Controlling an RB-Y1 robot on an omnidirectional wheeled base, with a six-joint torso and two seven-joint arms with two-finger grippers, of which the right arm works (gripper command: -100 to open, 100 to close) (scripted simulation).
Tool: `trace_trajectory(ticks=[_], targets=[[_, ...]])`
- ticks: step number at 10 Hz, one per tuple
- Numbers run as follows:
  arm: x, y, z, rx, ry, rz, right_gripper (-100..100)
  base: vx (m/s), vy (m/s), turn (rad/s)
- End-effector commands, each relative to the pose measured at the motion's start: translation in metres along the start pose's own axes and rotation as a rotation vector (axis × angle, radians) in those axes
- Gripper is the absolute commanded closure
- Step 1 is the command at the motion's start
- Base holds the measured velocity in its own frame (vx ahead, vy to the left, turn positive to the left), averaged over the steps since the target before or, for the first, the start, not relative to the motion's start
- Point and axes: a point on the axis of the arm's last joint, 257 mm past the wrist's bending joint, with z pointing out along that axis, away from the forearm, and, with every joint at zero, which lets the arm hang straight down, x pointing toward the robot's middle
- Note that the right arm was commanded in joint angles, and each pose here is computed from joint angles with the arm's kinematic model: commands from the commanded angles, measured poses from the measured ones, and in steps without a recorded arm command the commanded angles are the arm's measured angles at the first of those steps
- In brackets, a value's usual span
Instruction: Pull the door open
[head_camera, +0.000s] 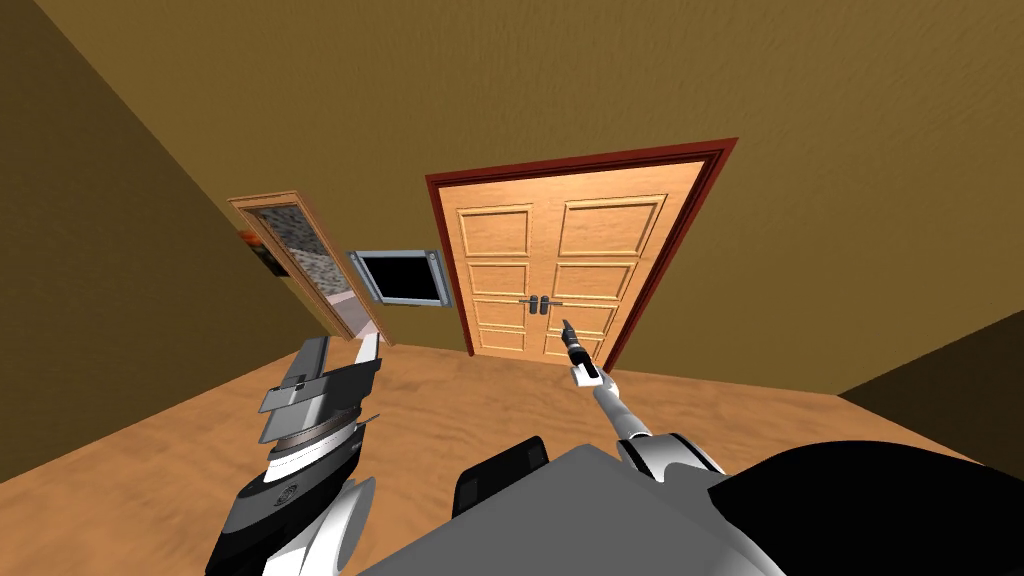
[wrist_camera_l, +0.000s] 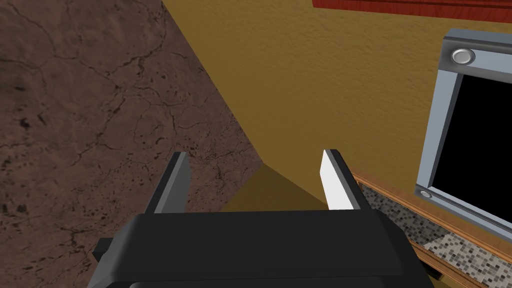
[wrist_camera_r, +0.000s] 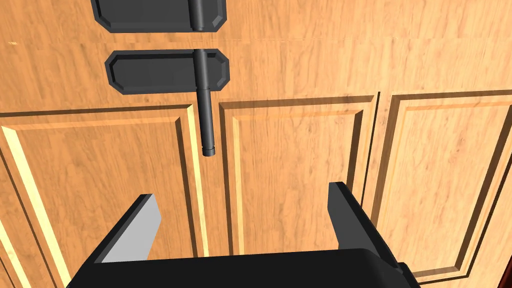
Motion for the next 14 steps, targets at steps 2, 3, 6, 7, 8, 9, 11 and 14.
trace_trajectory(ticks=[2, 3, 6, 7, 8, 9, 11, 14], targets=[[-0.012, -0.009, 0.0051, 0.023, -0.022, 0.004, -100, 0.055, -0.021, 0.046], [-0.018, -0.012, 0.0082, 0.032, -0.034, 0.006, -100, 0.072, -0.021, 0.077], [-0.039, -0.023, 0.0152, 0.067, -0.075, 0.015, -100, 0.082, -0.029, 0.083], [-0.044, -0.024, 0.0177, 0.073, -0.086, 0.019, -100, 0.092, -0.038, 0.074], [-0.050, -0.029, 0.0186, 0.086, -0.100, 0.022, -100, 0.085, -0.043, 0.067], [-0.050, -0.029, 0.0186, 0.086, -0.100, 0.022, -100, 0.053, -0.030, 0.017], [-0.061, -0.033, 0.0218, 0.102, -0.124, 0.029, -100, 0.052, -0.026, 0.050], [-0.075, -0.037, 0.0250, 0.121, -0.155, 0.038, -100, 0.068, -0.033, 0.056]])
